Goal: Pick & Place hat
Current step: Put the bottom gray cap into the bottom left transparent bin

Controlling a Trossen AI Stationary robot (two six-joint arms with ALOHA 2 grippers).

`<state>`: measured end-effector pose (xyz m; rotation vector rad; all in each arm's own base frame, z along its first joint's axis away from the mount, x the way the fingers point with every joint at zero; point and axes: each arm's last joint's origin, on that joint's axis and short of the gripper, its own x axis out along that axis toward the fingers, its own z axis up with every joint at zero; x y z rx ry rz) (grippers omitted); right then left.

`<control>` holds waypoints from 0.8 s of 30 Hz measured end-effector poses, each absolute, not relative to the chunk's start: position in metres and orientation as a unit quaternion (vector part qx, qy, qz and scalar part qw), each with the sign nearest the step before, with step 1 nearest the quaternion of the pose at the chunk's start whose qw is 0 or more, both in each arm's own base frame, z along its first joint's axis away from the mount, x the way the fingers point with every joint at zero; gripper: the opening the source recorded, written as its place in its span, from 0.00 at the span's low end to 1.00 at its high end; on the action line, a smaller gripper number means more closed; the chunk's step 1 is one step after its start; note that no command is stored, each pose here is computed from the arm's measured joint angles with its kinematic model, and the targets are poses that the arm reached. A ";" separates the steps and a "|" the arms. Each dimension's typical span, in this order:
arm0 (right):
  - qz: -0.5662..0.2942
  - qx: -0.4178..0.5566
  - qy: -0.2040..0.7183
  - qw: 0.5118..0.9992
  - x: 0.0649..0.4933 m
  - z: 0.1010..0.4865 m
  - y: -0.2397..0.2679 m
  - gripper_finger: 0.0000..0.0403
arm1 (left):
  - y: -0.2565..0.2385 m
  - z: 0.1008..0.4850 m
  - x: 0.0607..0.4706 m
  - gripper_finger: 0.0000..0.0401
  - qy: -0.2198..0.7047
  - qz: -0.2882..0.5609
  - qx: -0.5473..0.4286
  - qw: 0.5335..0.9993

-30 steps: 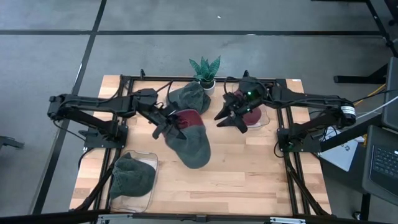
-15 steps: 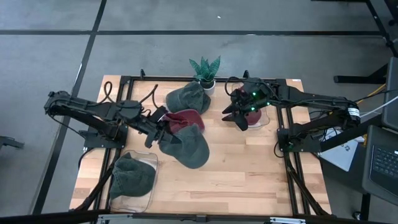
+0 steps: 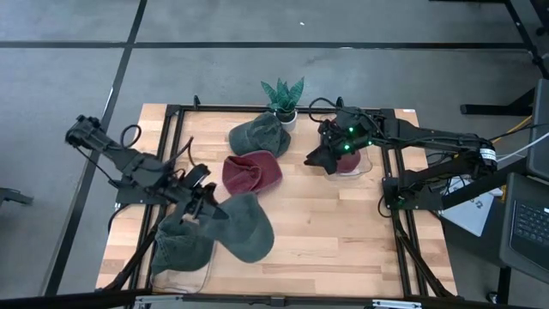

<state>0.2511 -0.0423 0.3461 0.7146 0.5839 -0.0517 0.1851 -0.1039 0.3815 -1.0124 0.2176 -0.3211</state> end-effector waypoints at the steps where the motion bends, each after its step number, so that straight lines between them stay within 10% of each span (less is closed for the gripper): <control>1: -0.025 0.354 0.285 0.890 0.251 0.346 -0.040 0.46 | -0.107 0.380 0.182 0.04 0.110 -0.146 -0.485 0.855; 24: -0.023 0.281 0.390 0.877 0.242 0.330 -0.010 0.46 | -0.133 0.414 0.129 0.04 0.167 -0.031 -0.694 0.700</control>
